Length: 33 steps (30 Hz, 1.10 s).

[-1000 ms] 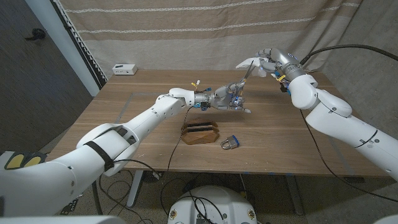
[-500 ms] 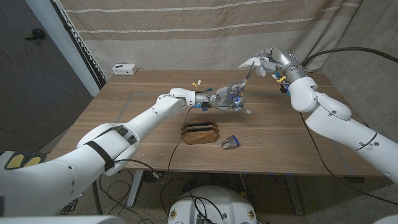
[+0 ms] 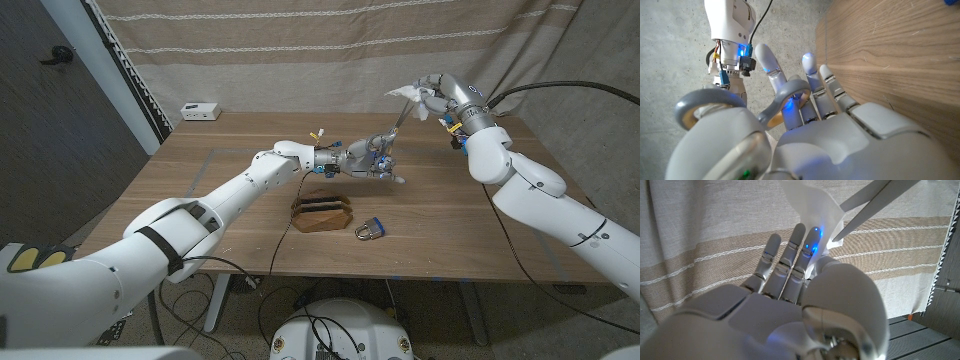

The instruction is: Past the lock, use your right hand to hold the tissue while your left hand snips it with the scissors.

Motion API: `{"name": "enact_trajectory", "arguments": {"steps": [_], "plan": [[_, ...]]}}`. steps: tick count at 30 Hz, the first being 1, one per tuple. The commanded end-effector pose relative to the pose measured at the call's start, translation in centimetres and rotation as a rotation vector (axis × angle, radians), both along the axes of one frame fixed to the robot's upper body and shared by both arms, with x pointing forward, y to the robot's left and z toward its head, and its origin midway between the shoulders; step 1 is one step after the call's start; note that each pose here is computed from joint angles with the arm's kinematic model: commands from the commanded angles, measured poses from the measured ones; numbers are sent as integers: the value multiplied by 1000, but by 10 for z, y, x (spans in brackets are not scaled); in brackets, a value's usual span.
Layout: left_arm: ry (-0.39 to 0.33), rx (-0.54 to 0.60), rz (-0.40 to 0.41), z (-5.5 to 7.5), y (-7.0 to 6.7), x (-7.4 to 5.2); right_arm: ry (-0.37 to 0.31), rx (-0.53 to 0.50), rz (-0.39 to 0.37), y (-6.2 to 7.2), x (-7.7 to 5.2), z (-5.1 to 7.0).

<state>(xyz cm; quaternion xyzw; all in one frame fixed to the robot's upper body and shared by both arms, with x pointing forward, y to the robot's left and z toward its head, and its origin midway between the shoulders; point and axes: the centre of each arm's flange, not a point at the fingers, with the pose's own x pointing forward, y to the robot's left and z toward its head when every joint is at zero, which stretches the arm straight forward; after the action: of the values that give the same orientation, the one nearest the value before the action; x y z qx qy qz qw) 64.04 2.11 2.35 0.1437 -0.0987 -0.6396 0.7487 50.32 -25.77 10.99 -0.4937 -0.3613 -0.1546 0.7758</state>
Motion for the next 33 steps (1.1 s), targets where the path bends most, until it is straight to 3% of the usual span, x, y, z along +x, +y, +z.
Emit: {"name": "enact_trajectory", "arguments": {"steps": [1,15,33], "plan": [[-8,4,-7,0,-2,-1,16,-29,-24,-2,1,-2],[-4,-5,-7,0,-3,1,31,-98,-43,-9,1,-4],[2,-14,4,0,3,5,29,-113,32,-6,-2,-5]]}}
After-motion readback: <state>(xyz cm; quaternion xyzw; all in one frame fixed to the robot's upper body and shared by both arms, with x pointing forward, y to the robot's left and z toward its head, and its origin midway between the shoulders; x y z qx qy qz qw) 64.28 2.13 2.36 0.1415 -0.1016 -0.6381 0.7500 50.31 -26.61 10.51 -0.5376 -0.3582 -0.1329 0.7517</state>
